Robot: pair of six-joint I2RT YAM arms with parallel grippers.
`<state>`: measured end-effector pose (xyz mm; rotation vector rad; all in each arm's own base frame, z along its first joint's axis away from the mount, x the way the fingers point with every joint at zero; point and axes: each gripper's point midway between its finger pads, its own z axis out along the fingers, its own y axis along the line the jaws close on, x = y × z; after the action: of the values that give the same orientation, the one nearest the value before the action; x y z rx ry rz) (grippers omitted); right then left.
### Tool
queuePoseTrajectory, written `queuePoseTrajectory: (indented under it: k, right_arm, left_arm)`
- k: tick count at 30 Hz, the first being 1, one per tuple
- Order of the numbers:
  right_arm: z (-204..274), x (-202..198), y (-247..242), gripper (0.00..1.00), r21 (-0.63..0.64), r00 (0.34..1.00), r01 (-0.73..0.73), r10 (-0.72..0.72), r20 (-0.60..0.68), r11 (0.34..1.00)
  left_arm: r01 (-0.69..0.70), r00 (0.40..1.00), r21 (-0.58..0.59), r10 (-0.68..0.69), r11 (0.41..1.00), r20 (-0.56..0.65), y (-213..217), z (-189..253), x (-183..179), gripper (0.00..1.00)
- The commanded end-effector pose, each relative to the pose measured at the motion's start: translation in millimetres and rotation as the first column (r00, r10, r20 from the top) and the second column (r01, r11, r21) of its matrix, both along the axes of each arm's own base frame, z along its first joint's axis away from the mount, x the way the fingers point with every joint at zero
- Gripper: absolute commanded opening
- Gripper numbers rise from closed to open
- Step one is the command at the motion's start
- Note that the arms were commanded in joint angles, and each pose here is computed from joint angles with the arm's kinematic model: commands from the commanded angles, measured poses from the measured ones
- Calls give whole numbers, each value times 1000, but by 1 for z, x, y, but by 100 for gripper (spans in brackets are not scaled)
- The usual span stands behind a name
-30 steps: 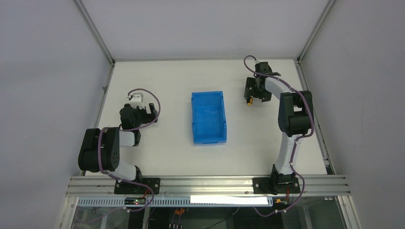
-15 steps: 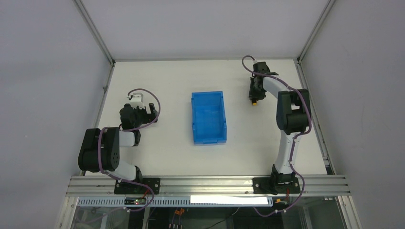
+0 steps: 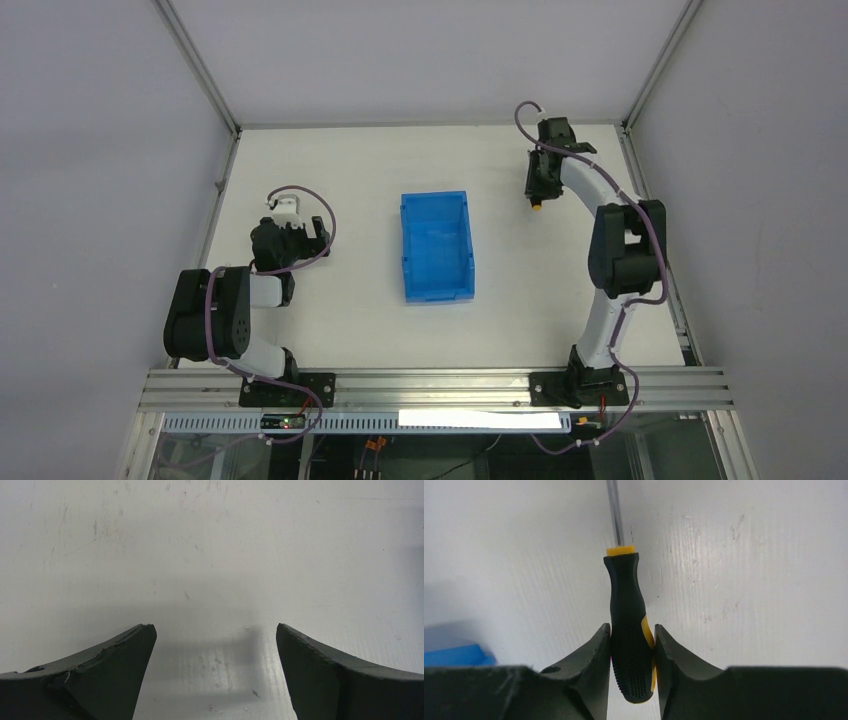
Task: Put the screwdriver in the bin
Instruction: Pick up the screwdriver from the center of the board, then place the screwdriver in the bin.
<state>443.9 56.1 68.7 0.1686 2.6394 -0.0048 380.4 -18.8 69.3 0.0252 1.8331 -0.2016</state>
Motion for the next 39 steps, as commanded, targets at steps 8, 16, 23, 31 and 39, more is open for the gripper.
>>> queuePoseTrajectory:
  k: [8,16,23,31,39]
  right_arm:
    - [158,2,5,4,46,957,-31,16,291,998]
    - [249,-15,-2,3,28,899,-40,24,437,999]
    - [298,-35,1,1,31,867,-67,43,497,997]
    - [315,-51,45,1,17,847,-159,128,516,987]
    - [318,-63,111,1,13,823,-281,234,518,960]
  left_arm:
    - [8,999,15,-8,1000,45,-2,13,8,99]
    - [8,999,16,-8,1000,46,-2,13,8,99]
    - [8,999,16,-9,1000,47,-2,13,8,99]
    - [8,999,15,-8,1000,46,-2,13,8,99]
    - [8,999,16,-9,1000,45,-2,13,8,99]
